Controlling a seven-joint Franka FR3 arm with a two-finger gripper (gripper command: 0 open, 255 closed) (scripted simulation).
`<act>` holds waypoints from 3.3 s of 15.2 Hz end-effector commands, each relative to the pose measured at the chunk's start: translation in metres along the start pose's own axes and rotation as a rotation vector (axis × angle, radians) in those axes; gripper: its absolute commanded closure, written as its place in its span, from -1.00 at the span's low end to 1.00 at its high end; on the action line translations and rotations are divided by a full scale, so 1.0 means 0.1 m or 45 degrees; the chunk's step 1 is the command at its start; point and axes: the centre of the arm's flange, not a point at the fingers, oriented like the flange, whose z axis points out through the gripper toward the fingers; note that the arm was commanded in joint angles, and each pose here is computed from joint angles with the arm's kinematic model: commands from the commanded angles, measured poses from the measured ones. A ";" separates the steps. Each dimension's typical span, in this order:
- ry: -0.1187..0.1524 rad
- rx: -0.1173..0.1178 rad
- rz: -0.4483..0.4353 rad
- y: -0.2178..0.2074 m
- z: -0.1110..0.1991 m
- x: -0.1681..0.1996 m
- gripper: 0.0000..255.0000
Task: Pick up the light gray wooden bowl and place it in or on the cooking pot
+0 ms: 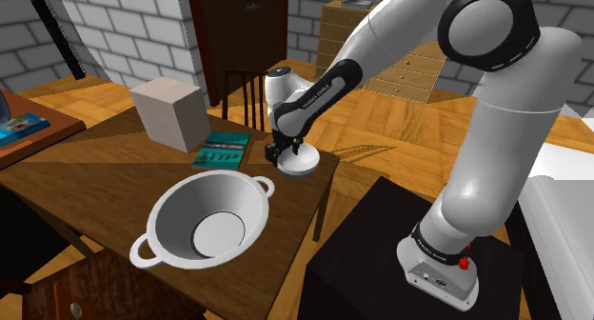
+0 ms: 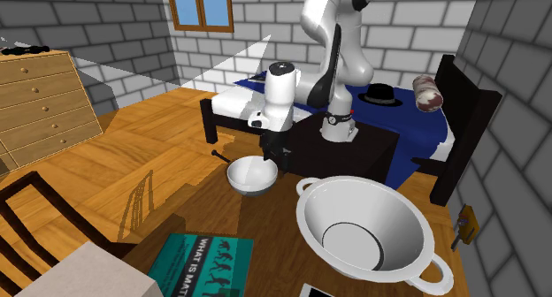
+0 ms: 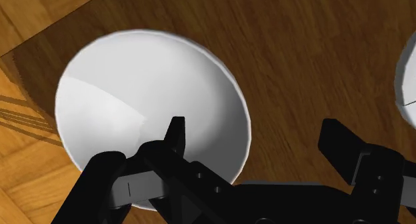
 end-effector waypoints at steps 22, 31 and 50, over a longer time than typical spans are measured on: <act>0.017 -0.021 0.004 -0.08 0.76 0.29 1.00; 0.017 -0.021 0.004 -0.06 0.60 0.29 1.00; 0.017 -0.021 0.004 0.03 -0.40 0.29 1.00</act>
